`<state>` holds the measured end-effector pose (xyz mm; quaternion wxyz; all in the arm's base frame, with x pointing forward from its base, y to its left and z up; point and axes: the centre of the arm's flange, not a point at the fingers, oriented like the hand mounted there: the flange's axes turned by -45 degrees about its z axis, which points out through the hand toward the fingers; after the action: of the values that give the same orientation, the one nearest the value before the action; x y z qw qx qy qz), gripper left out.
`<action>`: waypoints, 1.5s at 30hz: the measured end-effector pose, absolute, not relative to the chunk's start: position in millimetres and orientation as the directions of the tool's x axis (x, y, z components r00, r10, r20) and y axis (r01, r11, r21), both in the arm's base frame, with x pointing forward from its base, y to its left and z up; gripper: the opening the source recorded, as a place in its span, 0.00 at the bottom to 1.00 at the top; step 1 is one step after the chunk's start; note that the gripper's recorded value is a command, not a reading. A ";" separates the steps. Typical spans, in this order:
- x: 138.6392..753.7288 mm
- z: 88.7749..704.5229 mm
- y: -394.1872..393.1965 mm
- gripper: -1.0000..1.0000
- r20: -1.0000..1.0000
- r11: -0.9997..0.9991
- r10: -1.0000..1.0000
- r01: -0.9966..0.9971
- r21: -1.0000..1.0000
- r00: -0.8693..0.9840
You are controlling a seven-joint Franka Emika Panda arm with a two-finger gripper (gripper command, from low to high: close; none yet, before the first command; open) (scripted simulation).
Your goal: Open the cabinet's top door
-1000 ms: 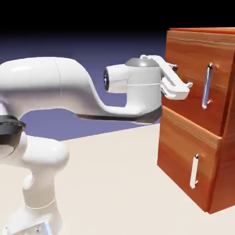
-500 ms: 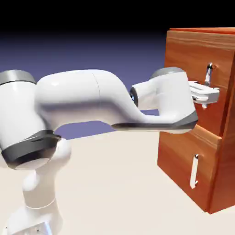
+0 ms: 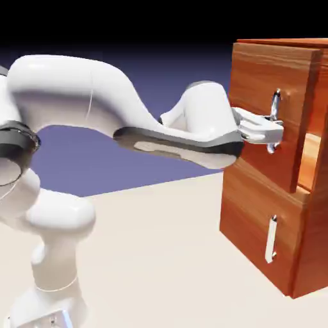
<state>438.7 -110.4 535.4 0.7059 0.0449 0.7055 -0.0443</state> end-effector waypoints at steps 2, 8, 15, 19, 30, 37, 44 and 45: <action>432.7 535.4 -106.5 0.00 -1.000 0.989 0.000 0.146 0.000 0.001; 401.0 535.4 -83.1 0.00 -1.000 0.966 0.000 0.257 0.000 0.001; 364.2 535.4 -47.6 0.00 -1.000 0.918 -0.001 0.397 0.000 0.000; 345.9 535.4 -25.4 0.00 -1.000 0.882 -0.001 0.472 -0.001 0.000; 305.4 535.4 43.6 0.00 -1.000 0.750 0.000 0.662 0.000 0.000; 286.3 535.4 99.1 0.00 -1.000 0.628 0.000 0.779 0.000 0.000; 276.5 535.4 162.2 0.00 -1.000 0.474 0.000 0.880 0.000 0.000; 276.1 535.4 171.5 0.00 -1.000 0.450 0.000 0.893 0.000 0.000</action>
<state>276.1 171.5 535.4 0.6022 0.3709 0.6021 -0.3705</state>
